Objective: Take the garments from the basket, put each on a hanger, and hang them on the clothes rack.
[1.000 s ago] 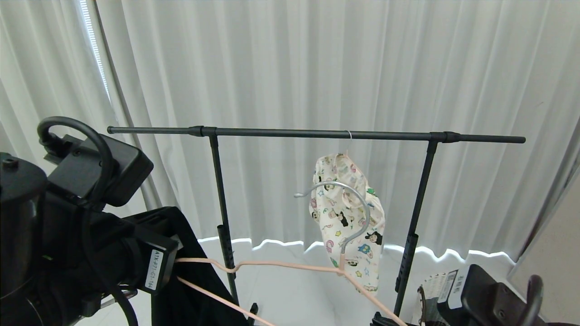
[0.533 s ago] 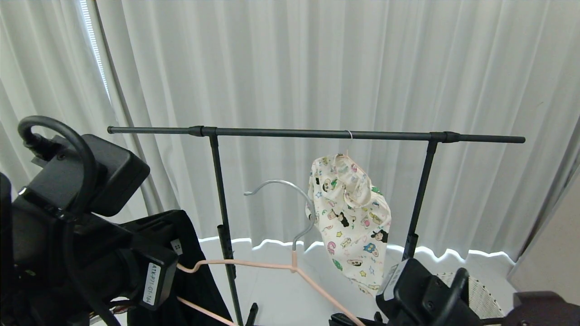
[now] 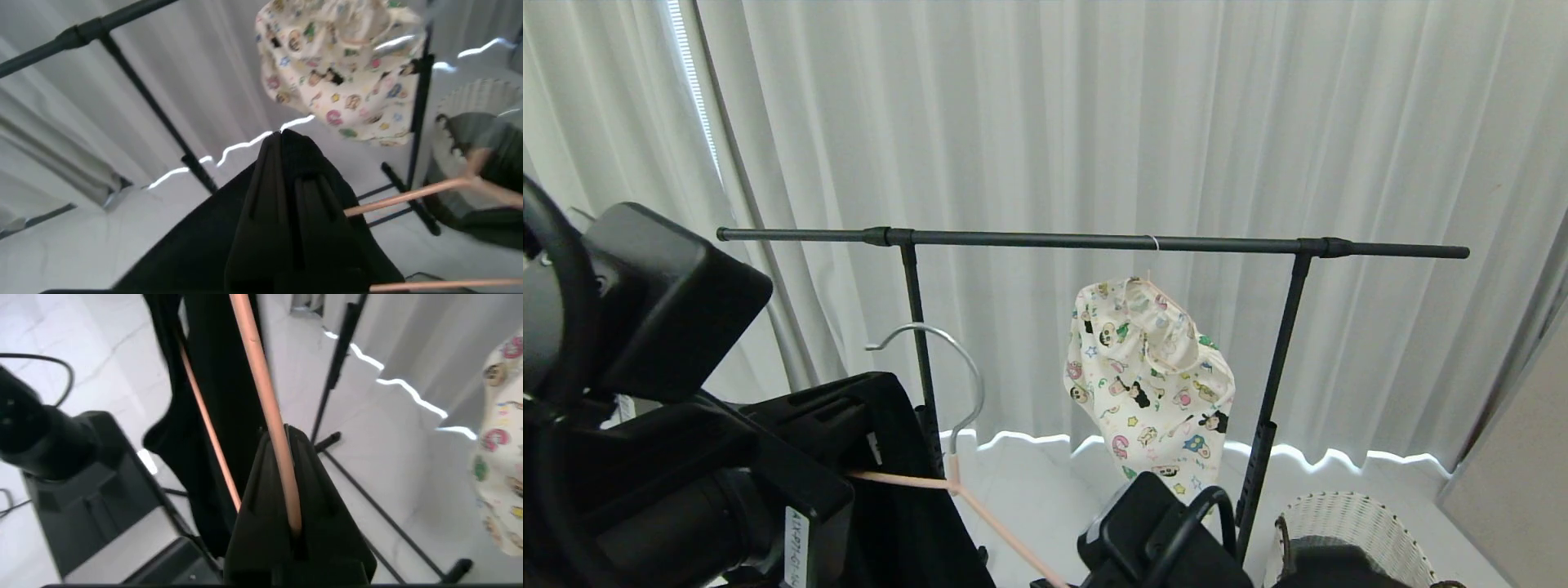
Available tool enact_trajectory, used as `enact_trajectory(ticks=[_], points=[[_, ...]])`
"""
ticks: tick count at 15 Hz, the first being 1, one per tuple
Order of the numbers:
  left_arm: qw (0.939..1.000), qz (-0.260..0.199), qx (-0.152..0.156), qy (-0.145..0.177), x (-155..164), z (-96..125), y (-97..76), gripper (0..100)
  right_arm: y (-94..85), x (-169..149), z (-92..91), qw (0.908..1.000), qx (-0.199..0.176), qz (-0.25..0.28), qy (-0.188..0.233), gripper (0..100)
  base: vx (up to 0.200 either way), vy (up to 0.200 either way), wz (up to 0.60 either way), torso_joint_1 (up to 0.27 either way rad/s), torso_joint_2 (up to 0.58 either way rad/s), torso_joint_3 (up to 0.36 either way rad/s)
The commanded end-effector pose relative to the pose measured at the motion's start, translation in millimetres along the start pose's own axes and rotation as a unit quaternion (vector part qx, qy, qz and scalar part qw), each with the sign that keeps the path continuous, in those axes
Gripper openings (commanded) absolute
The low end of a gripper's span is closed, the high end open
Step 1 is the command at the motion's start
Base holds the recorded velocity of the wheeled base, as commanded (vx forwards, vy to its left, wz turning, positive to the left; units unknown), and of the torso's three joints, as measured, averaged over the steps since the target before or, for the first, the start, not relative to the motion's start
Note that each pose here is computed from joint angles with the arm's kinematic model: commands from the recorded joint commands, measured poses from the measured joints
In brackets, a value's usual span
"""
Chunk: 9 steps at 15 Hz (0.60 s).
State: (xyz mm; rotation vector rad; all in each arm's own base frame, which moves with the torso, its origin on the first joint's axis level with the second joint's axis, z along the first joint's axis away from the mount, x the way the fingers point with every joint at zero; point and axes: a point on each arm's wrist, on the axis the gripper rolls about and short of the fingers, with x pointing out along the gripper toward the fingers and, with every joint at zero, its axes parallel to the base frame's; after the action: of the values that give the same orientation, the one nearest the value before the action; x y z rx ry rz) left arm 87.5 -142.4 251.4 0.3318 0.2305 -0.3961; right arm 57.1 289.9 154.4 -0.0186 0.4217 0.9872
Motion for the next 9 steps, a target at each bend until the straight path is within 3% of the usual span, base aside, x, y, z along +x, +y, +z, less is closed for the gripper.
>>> enact_trajectory(ticks=[1, 9], points=[[1.0, -0.006, 0.005, 0.001, 1.0, 0.1, -3.9, 0, 9.0, 11.8, -5.6, 0.9999, -0.005, 0.006, 0.01, 0, 0.0, 0.0, 0.0, 0.0, 0.0, 0.0], [1.0, -0.006, 0.001, -0.007, -1.7, 1.3, -2.4, 0, -1.4, 10.3, 1.5, 0.9993, 0.035, -0.011, -0.001, 0, 0.0, 0.0, 0.0, 0.0, 0.0, 0.0]])
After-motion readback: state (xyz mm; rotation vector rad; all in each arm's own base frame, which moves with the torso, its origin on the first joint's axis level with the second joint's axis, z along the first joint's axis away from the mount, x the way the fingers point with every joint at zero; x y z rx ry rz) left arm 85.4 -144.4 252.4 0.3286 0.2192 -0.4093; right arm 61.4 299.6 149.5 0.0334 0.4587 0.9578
